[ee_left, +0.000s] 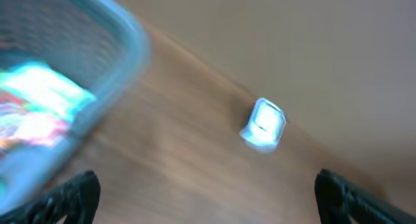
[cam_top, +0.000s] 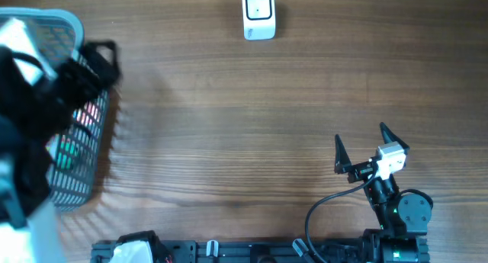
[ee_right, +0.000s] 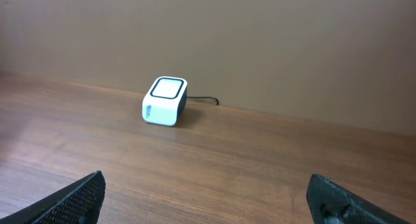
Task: Scan the item barcode
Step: 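Reach left gripper into basket and grasp green-lidded jar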
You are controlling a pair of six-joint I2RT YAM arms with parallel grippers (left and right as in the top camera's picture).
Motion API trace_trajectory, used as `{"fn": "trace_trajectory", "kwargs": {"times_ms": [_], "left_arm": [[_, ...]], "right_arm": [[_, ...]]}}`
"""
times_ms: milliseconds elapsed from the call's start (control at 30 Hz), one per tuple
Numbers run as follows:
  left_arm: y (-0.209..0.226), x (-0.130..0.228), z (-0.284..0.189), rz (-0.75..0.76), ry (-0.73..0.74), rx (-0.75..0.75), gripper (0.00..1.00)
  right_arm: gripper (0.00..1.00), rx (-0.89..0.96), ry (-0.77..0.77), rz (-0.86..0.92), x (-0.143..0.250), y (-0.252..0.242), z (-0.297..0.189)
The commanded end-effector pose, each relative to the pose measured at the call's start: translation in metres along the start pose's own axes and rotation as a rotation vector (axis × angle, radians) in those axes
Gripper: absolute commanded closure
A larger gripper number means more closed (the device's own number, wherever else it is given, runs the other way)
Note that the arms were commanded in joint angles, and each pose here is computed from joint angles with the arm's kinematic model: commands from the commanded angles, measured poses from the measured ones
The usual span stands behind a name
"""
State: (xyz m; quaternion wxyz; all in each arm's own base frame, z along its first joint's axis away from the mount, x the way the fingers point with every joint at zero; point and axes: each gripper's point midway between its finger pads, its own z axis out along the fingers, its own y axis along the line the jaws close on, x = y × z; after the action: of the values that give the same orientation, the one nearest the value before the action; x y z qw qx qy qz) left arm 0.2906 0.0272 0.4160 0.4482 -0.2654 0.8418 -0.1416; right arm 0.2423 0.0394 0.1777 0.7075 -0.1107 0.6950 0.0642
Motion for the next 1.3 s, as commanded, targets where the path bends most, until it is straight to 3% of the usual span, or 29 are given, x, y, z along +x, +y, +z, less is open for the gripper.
{"fn": "trace_trajectory", "kwargs": {"times_ms": [0, 67, 167, 267, 367, 433, 600, 800, 1033, 1167, 1267], "left_arm": [[0.07, -0.046, 0.004, -0.29, -0.077, -0.284, 0.0], [0.135, -0.041, 0.009, -0.523, -0.042, -0.466, 0.0], [0.196, -0.024, -0.001, -0.721, 0.012, -0.645, 0.0], [0.237, -0.002, -0.002, -0.779, 0.057, -0.796, 0.0], [0.261, 0.034, 0.025, -0.797, 0.168, -0.849, 0.0], [0.286, 0.067, 0.054, -0.809, 0.236, -0.876, 0.0], [0.314, 0.114, 0.094, -0.744, 0.319, -0.853, 0.0], [0.328, 0.151, 0.124, -0.734, 0.372, -0.798, 0.0], [0.342, 0.196, 0.16, -0.776, 0.557, -0.805, 0.0], [0.334, 0.205, 0.163, -0.758, 0.608, -0.809, 0.25], [0.327, 0.188, 0.157, -0.727, 0.61, -0.8, 0.38]], "right_arm": [[0.0, 0.003, -0.005, 0.013, -0.001, 0.0, 0.0], [0.0, 0.002, -0.005, 0.013, -0.001, 0.0, 0.0], [0.0, 0.003, -0.005, 0.013, -0.001, 0.0, 0.0], [0.0, 0.002, -0.005, 0.013, -0.001, 0.0, 0.0], [0.0, 0.002, -0.005, 0.013, -0.001, 0.0, 0.0], [0.0, 0.002, -0.005, 0.013, -0.001, 0.0, 0.0], [0.0, 0.002, -0.005, 0.013, -0.001, 0.0, 0.0], [0.0, 0.002, -0.005, 0.013, -0.001, 0.0, 0.0], [0.0, 0.002, -0.005, 0.014, -0.001, 0.0, 0.0], [0.0, 0.002, -0.005, 0.013, -0.001, 0.0, 0.0], [0.0, 0.002, -0.005, 0.013, -0.001, 0.0, 0.0]]}}
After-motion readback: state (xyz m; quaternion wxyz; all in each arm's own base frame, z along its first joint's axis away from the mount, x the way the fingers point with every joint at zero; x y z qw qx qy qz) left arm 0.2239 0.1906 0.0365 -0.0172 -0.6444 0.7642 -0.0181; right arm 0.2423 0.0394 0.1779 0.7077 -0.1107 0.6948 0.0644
